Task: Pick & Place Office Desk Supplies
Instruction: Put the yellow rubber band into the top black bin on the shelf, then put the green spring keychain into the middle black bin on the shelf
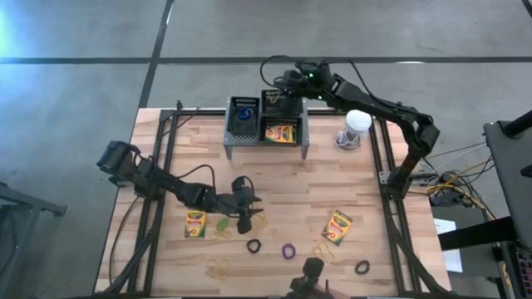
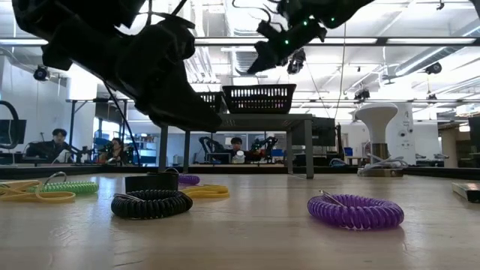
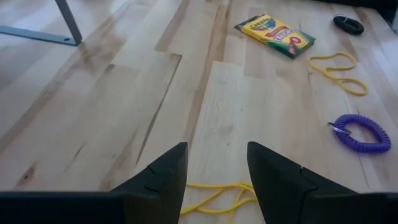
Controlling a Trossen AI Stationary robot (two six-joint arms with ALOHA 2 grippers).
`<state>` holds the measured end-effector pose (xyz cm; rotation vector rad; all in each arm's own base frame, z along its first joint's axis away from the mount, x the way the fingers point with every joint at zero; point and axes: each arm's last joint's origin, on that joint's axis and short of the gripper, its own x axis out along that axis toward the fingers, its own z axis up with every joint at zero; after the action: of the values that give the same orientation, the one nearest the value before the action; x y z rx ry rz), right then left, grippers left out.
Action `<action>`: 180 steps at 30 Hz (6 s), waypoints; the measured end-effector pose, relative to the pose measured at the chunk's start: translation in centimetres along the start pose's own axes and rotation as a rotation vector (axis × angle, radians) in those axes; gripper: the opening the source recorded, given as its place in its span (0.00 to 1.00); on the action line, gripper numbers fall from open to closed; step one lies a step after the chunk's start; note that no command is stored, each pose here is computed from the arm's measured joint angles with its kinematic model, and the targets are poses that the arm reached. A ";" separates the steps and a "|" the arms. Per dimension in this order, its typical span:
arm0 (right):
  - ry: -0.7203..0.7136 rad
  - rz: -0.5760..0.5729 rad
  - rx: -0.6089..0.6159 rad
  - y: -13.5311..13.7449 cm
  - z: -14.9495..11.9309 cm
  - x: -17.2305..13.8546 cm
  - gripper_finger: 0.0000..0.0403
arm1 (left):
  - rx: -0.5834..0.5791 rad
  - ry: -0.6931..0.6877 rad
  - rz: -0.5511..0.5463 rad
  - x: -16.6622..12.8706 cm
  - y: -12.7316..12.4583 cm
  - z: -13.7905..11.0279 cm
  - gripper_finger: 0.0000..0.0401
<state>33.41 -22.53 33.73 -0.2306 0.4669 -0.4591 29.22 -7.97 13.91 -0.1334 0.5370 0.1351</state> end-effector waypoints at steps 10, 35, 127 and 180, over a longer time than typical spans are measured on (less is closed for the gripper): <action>0.254 0.069 0.025 0.2 -2.4 -0.8 0.02 | 0.012 -0.001 -0.002 0.0 -0.1 0.0 0.42; -0.031 0.178 0.064 8.1 1.9 -10.7 0.23 | 0.004 -0.001 0.001 0.0 0.0 0.0 0.42; 0.190 0.905 0.128 34.2 -16.7 -9.1 0.48 | -0.183 0.664 0.048 -5.1 -0.5 -4.2 0.04; -0.099 0.450 0.268 31.8 -14.2 -7.1 0.48 | -0.400 0.210 0.341 -6.6 25.2 12.0 0.14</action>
<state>32.75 7.04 14.09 0.1117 0.3421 -0.0658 25.52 18.09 25.22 -0.4491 0.7356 0.5666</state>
